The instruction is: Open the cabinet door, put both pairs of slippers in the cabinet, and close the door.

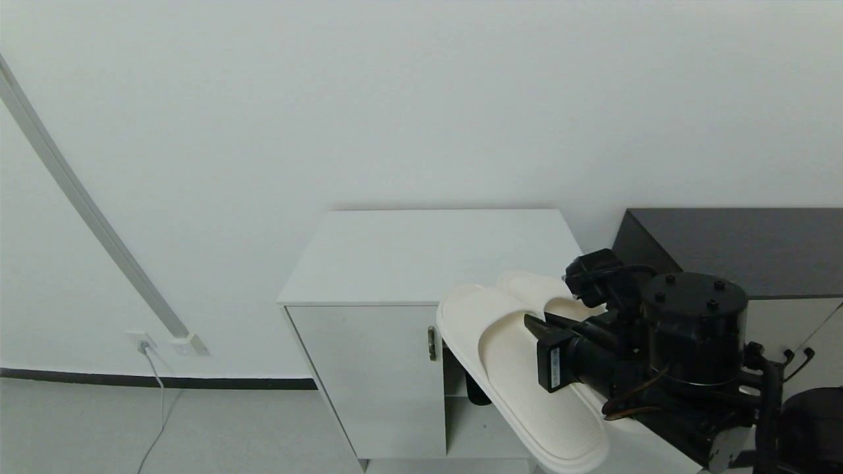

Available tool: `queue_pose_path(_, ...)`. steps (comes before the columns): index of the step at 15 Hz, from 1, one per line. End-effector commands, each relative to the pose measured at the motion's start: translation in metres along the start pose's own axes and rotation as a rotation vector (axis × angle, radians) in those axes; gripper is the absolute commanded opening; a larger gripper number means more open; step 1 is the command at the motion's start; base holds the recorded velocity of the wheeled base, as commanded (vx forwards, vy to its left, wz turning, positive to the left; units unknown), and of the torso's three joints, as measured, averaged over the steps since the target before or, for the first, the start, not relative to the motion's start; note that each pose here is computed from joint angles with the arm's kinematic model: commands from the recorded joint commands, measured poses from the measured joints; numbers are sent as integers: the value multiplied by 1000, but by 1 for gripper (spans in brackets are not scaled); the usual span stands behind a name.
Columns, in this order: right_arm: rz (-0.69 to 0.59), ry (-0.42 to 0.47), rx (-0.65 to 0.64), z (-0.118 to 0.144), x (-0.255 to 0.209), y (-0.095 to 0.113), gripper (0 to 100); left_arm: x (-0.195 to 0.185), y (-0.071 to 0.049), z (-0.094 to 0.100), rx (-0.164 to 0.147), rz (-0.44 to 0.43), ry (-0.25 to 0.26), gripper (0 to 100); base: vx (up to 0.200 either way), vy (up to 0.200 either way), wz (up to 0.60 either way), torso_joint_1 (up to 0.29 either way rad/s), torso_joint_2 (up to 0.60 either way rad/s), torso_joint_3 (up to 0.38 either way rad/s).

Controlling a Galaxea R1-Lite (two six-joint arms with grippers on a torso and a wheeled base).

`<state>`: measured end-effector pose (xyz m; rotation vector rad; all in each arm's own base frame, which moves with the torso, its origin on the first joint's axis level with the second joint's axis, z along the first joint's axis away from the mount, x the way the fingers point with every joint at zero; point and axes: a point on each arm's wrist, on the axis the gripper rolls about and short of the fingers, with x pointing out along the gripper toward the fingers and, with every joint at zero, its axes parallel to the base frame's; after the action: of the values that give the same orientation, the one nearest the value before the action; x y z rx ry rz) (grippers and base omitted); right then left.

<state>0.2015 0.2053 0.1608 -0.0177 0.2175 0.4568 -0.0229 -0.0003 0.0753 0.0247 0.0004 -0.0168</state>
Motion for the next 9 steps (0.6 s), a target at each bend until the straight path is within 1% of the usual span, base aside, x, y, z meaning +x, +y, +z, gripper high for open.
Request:
queue_pose_path(1,-1,-1,-1,-1,0,0,0,0,0,0,0,0,1,0,0,0,0,0,0,0)
queue_pose_path(5,1,-4,-14,-3,-2,-1,0,0,0,0,0,0,1,0,0,0,0,0,0,0)
queue_pose_path(8,2,-32,-46,-6,-3,-3,0,0,0,0,0,0,1,0,0,0,0,0,0,0)
queue_pose_path(9,-1,-25,-56,-9,-3,-4,0,0,0,0,0,-2,2,0,0,0,0,0,0,0)
